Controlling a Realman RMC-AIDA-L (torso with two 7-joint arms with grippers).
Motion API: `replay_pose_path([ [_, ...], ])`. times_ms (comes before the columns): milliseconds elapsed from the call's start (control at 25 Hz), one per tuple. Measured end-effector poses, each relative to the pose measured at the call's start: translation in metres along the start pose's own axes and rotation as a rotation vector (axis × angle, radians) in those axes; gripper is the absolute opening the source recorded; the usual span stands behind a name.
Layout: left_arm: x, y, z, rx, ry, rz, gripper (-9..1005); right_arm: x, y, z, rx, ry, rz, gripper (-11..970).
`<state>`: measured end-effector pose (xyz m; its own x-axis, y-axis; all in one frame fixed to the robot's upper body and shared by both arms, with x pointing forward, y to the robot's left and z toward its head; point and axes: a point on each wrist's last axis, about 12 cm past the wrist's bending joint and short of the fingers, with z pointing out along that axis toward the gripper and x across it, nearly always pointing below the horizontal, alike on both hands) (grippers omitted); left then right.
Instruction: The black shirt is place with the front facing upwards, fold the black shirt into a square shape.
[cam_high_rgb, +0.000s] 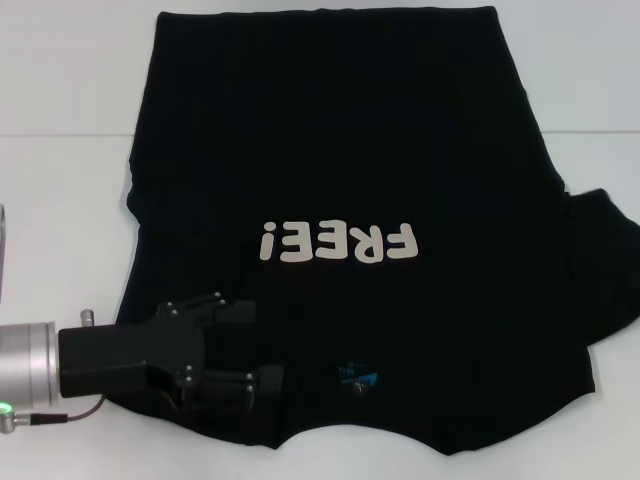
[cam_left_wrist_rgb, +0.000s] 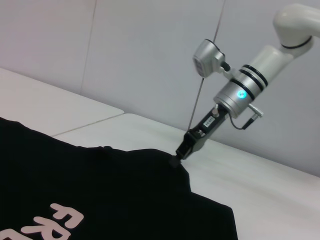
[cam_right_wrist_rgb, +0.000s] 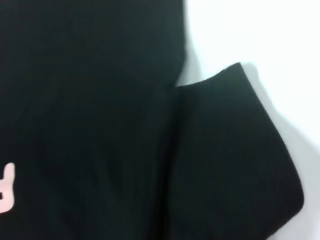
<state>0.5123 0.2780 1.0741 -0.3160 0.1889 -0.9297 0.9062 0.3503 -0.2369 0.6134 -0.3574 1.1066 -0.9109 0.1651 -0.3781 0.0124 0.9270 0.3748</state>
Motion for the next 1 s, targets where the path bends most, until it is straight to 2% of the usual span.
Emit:
replay_pose_path([
  [240,-0.001,0.001,0.001,0.000,-0.002,0.002,960,0.010,-0.020,-0.012,0.001,-0.034,0.063,22],
  [560,-0.001,0.001,0.000,-0.001,-0.003,0.002,960,-0.001,-0.024,-0.028,0.023,-0.096,0.057,24],
  [800,0.000,0.001,-0.001,-0.005,-0.002,-0.001,960,-0.011,-0.011,-0.033,0.005,-0.116,0.009,24],
  [1000,0.000,0.001,-0.001,-0.007,0.000,-0.001,959,-0.020,0.022,-0.026,-0.058,-0.104,-0.122,25],
])
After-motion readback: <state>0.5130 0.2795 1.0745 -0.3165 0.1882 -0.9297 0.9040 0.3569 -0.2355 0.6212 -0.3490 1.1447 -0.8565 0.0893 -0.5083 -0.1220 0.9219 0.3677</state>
